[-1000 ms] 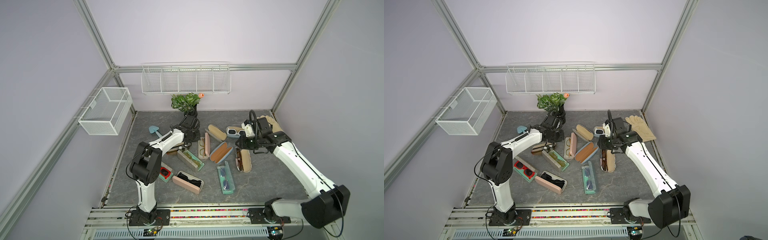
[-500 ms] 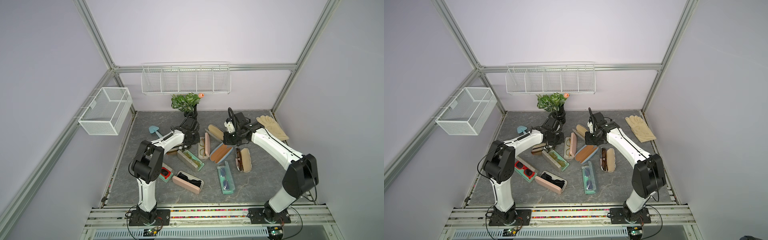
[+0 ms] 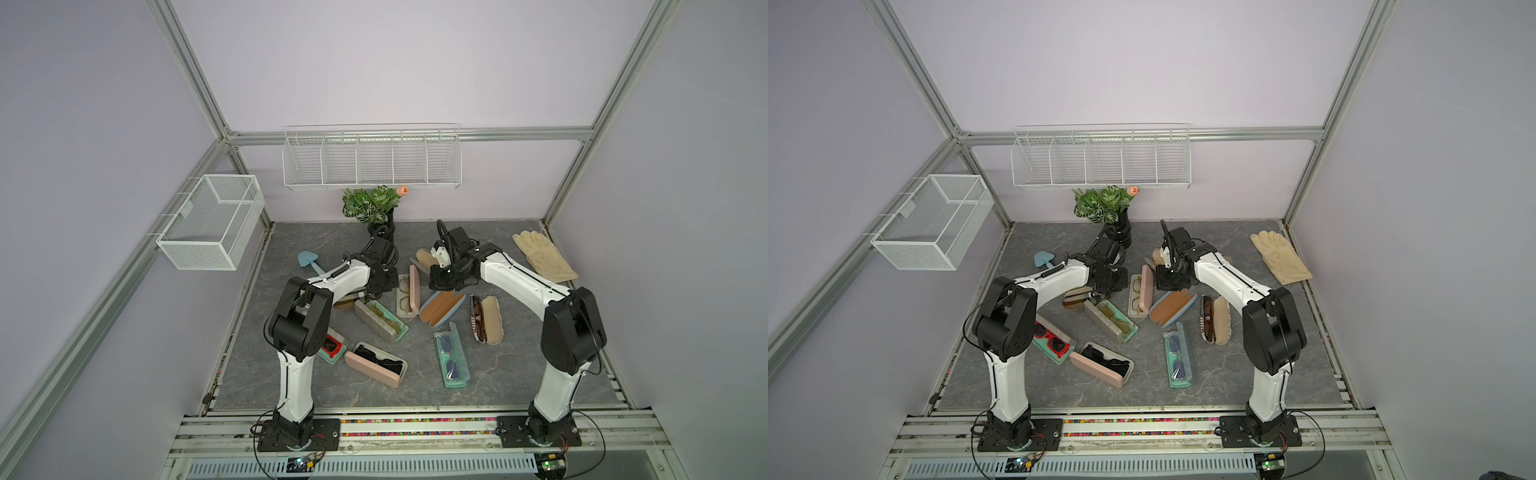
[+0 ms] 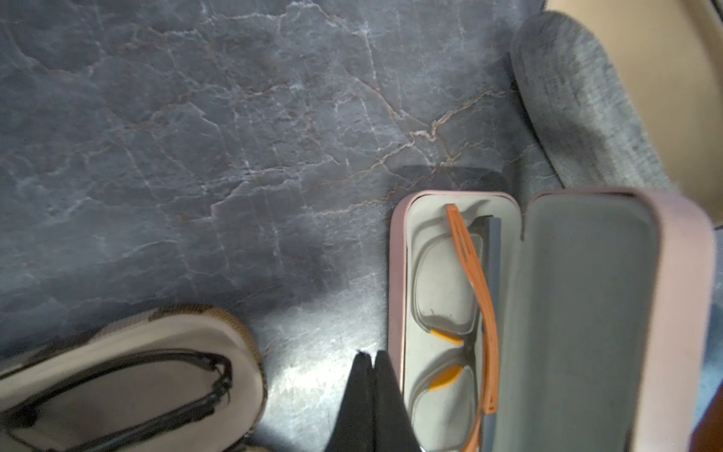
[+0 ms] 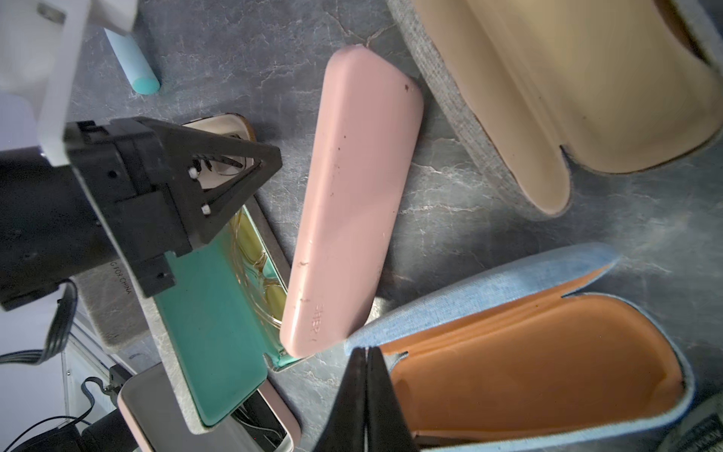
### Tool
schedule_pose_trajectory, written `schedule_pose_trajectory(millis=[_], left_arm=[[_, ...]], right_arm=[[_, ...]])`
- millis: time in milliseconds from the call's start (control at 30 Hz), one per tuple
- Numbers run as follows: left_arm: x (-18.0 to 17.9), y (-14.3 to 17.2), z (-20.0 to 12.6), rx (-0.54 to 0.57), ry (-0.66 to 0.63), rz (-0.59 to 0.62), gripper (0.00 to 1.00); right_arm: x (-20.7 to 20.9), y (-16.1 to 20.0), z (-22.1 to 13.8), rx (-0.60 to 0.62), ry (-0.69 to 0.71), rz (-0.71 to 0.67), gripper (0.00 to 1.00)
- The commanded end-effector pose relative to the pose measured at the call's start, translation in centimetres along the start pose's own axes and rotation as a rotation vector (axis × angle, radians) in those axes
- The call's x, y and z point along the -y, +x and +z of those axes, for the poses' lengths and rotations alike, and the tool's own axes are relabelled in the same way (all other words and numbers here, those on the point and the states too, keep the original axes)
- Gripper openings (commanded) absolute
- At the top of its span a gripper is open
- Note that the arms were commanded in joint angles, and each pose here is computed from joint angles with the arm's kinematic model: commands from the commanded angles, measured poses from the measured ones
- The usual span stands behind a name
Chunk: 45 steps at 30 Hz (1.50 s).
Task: Close the glasses case
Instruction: Close the glasses case at the center of the board.
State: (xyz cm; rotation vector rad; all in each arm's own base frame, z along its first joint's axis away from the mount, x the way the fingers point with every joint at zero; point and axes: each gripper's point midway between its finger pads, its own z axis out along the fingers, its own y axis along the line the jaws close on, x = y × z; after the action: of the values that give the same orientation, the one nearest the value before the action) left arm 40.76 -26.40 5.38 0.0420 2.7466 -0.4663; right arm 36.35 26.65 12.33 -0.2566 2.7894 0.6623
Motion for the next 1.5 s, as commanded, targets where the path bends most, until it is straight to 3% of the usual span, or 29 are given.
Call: schedule_pose_trajectory(millis=[0,600,1033,1467], left_arm=[[-0.9,1.3,1.7,-0.064,-0.021,-0.007,0.0],[0.6,-2.4,-1.4,-0.021,-0.06,0.082,0.0],[0.4,-3.1,1.7,-0.087,-0.1,0.119,0.0],[0.5,-1.9,3.3,-0.131,-0.046,0.091,0.0]], right_arm=[[-1.3,-0.3,0.4,-0.002,-0.045,-0.001,0.07],[-1.8,-0.6,0.0,0.006,-0.051,-0.021,0.08],[-1.8,-1.0,0.5,-0.019,-0.045,-0.035,0.08],[-2.6,-0.2,2.0,-0.054,-0.123,-0.008,0.08]])
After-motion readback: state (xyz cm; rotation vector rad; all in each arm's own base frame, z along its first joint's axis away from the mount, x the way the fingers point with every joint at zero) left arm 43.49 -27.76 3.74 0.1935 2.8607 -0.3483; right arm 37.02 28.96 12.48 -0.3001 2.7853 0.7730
